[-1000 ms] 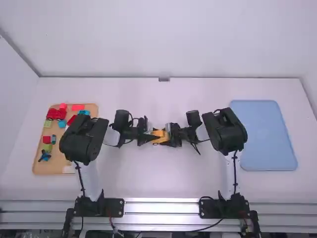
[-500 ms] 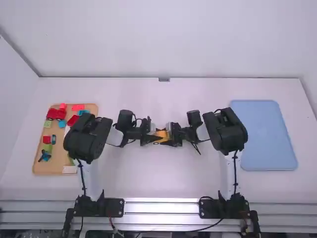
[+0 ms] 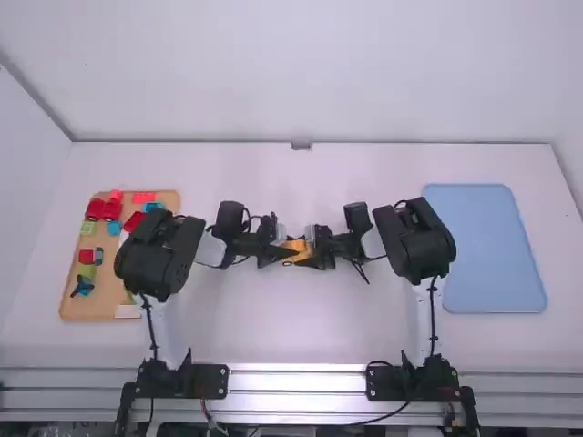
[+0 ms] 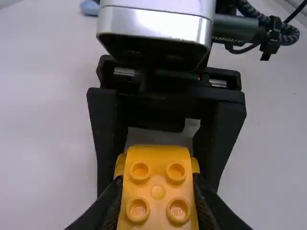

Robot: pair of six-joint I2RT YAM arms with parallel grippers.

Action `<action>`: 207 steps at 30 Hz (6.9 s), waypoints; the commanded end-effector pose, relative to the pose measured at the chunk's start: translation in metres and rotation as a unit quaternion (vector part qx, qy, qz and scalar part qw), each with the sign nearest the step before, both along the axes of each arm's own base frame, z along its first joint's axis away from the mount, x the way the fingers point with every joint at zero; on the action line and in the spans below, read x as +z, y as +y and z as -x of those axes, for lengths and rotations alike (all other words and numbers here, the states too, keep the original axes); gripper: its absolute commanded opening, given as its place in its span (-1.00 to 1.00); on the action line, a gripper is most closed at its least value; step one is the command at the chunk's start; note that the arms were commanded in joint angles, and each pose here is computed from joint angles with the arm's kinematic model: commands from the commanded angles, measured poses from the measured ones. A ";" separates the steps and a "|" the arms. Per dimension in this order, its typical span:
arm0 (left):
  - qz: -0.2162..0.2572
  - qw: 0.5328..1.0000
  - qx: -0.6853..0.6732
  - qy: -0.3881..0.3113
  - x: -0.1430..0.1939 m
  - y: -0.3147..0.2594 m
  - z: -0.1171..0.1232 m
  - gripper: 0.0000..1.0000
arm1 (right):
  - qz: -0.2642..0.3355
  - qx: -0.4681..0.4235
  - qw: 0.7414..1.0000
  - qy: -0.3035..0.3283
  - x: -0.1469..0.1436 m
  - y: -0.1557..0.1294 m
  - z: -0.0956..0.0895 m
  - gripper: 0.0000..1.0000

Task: Assemble lego blocks to make yellow taxi

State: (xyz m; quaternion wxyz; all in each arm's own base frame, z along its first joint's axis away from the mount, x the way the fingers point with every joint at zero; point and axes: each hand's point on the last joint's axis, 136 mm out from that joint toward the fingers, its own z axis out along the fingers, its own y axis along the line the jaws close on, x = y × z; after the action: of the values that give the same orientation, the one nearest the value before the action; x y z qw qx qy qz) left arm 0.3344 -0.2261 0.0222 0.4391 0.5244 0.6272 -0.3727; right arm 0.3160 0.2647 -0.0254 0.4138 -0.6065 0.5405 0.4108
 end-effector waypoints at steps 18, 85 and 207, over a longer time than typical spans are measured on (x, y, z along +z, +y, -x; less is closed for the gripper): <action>-0.115 0.990 0.028 0.070 -0.063 -0.001 0.022 -0.96 | -0.001 0.005 1.000 -0.002 -0.003 0.001 0.002 0.03; -0.080 0.996 0.019 0.015 -0.031 0.006 0.006 -0.31 | 0.011 -0.005 1.000 -0.007 -0.007 0.000 -0.002 0.03; 0.050 0.857 0.509 -0.063 0.266 0.149 0.001 0.91 | 0.172 -0.651 0.737 -0.057 0.252 -0.259 -0.053 0.90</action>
State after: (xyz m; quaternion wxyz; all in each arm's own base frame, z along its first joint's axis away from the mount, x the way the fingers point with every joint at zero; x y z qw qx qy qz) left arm 0.3334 -0.0900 0.2966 0.6367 0.1625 0.7467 -0.1035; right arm 0.3742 0.0092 0.2229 0.4927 -0.1964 0.8439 -0.0806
